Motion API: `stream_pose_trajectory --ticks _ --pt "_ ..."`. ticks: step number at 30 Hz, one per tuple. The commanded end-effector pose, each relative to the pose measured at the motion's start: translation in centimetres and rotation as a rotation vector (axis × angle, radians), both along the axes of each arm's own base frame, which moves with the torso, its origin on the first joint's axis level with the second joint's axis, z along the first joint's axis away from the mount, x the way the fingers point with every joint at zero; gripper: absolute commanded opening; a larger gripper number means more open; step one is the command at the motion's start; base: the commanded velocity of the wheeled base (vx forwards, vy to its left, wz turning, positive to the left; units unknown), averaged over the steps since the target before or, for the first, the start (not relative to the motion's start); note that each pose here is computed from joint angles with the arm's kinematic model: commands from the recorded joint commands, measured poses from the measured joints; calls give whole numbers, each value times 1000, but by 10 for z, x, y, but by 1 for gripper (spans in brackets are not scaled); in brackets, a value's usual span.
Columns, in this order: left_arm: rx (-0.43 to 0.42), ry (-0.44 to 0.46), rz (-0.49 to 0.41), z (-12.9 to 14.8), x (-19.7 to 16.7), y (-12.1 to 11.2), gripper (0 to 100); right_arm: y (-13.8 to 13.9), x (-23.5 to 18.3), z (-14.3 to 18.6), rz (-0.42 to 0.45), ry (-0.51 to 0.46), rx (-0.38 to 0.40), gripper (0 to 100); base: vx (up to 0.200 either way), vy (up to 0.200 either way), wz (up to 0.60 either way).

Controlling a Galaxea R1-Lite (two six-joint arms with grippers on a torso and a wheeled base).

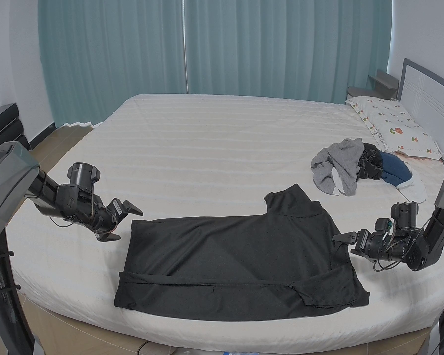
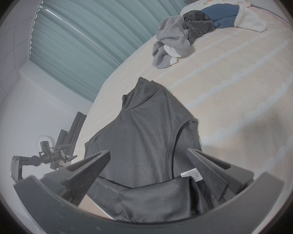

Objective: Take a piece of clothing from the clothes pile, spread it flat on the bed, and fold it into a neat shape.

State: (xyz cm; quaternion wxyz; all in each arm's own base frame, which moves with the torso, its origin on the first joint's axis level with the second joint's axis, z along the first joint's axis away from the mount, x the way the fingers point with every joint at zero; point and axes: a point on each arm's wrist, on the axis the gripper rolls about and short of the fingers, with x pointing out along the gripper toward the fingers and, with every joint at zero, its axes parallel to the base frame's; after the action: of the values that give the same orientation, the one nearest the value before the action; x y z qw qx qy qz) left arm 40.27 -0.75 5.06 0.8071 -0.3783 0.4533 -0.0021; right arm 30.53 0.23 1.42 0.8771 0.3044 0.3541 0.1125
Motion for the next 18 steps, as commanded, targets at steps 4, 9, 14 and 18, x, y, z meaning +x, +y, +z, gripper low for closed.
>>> stream_pose_trajectory --ticks 4,9,14,18 --pt "37 -60 -58 -34 26 0 100 1 -2 -1 4 8 0 100 0 0 0" --pt "65 -171 -75 -60 42 -2 100 5 -2 -4 17 16 -1 100 0 0 0" --pt "66 -186 -72 -63 45 -2 100 9 0 -4 28 13 -1 100 0 0 0" --pt "70 -191 -65 -62 47 -1 100 10 0 -3 32 10 -1 100 0 0 0"
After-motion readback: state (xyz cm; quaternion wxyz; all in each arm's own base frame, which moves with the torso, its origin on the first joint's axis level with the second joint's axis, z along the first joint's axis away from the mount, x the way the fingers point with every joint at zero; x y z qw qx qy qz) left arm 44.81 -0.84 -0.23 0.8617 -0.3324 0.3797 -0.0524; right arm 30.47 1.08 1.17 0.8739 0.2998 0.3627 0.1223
